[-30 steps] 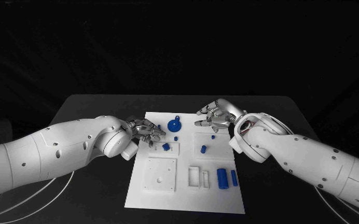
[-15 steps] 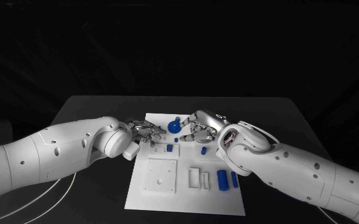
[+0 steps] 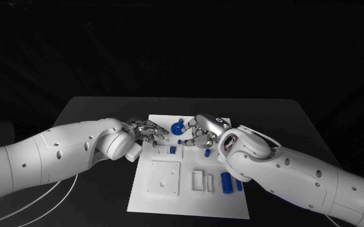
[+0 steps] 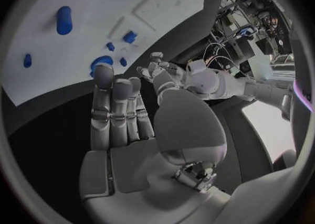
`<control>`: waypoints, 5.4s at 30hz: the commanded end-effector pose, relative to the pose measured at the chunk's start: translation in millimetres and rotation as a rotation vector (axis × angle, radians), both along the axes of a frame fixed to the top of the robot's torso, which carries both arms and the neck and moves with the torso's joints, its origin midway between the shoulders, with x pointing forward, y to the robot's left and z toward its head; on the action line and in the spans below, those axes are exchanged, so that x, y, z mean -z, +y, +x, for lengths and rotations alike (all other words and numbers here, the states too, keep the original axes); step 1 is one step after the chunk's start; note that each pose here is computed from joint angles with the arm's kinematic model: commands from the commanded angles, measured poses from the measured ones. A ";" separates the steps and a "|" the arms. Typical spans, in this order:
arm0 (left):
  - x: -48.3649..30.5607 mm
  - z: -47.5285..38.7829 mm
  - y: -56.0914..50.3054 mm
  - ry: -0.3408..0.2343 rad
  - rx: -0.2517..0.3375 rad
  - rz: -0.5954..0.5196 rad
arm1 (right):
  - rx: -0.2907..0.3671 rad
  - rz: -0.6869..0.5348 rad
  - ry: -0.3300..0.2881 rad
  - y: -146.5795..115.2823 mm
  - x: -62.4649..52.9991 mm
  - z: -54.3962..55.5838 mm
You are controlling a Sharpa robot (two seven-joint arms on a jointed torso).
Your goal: Assemble the parts on the task board
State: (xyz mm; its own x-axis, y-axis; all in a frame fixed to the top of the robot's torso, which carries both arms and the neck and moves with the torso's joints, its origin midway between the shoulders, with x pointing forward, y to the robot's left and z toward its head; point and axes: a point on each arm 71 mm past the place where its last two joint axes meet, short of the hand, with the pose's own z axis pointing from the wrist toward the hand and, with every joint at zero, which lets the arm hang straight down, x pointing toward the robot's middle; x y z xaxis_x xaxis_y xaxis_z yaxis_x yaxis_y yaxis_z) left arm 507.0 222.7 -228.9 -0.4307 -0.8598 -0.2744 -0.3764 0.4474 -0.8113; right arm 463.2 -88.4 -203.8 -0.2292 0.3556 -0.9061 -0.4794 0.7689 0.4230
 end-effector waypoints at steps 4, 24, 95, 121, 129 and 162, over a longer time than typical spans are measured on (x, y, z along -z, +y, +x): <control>-10.6 2.0 -6.0 -0.186 0.091 0.103 | 0.019 -0.054 0.012 0.7 3.8 0.3; -25.9 7.9 4.1 -0.381 -0.046 0.045 | 0.080 -0.276 0.123 30.1 43.7 1.0; -38.7 8.4 -2.8 -0.379 -0.074 -0.014 | 0.123 -0.334 -0.033 76.6 55.7 7.6; -37.9 8.5 -2.3 -0.365 -0.074 -0.012 | 0.099 -0.280 -0.046 76.6 56.2 5.7; -36.9 7.9 -1.8 -0.354 -0.069 -0.013 | 0.099 -0.266 -0.036 71.9 56.9 6.4; -35.4 7.5 0.7 -0.337 -0.068 -0.009 | 0.094 -0.223 0.022 63.6 59.8 7.0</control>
State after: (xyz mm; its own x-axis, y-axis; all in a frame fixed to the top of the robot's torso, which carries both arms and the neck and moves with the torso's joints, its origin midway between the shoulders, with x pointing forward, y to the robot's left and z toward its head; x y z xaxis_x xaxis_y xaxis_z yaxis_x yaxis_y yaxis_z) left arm 514.8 225.0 -194.1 -0.2470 -0.8867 -0.3908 -0.1162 0.4275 -0.8965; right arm 470.8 -25.3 -264.6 -0.2330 0.1502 -0.9608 -0.3942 0.8886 0.2345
